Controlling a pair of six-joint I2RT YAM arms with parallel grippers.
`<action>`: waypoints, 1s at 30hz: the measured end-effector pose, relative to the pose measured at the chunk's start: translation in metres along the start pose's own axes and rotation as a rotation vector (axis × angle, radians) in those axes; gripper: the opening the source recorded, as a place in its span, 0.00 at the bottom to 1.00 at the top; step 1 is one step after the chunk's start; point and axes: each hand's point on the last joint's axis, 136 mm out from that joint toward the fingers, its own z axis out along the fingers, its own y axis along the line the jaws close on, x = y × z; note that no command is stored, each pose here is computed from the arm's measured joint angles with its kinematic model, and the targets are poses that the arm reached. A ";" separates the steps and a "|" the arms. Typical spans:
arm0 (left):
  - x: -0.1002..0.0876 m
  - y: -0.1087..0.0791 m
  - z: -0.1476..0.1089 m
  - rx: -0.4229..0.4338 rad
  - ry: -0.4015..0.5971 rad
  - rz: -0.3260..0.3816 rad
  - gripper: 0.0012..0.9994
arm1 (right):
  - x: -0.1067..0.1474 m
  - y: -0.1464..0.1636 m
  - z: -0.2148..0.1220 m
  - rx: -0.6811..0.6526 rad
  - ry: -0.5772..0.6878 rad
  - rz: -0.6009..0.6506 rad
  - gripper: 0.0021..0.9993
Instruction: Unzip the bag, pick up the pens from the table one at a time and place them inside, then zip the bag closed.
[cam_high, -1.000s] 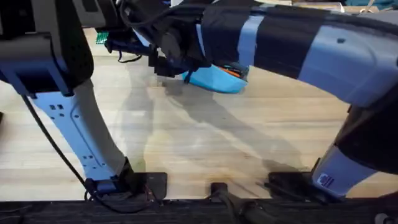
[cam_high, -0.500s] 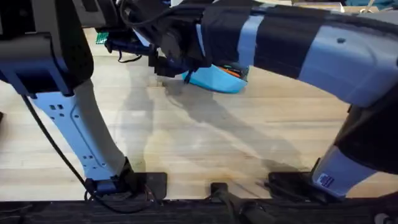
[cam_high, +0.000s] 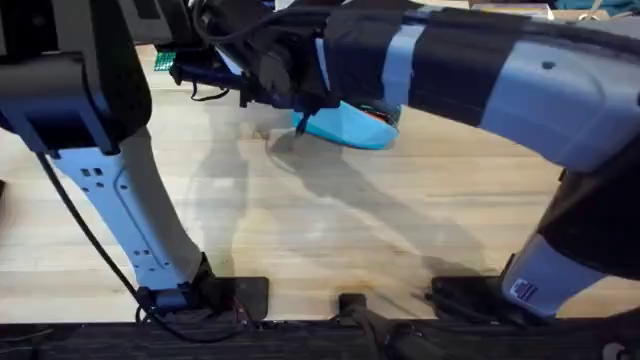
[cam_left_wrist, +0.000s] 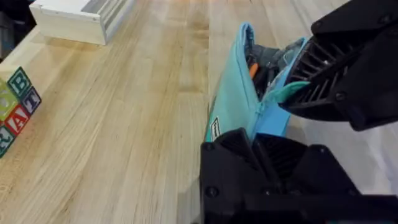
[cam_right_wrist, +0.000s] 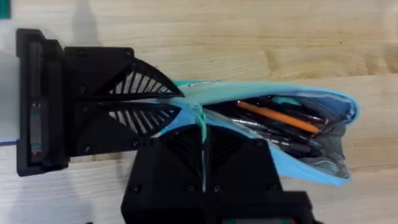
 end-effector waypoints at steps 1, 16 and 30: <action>0.000 0.000 0.000 0.000 0.000 0.000 0.04 | 0.000 0.000 0.000 0.000 0.000 0.000 0.03; 0.000 -0.001 0.001 0.004 0.001 -0.003 0.04 | 0.010 -0.017 0.001 0.060 0.047 -0.046 0.03; 0.000 -0.002 0.002 0.008 0.001 -0.006 0.04 | 0.017 -0.043 0.007 0.125 0.129 -0.065 0.03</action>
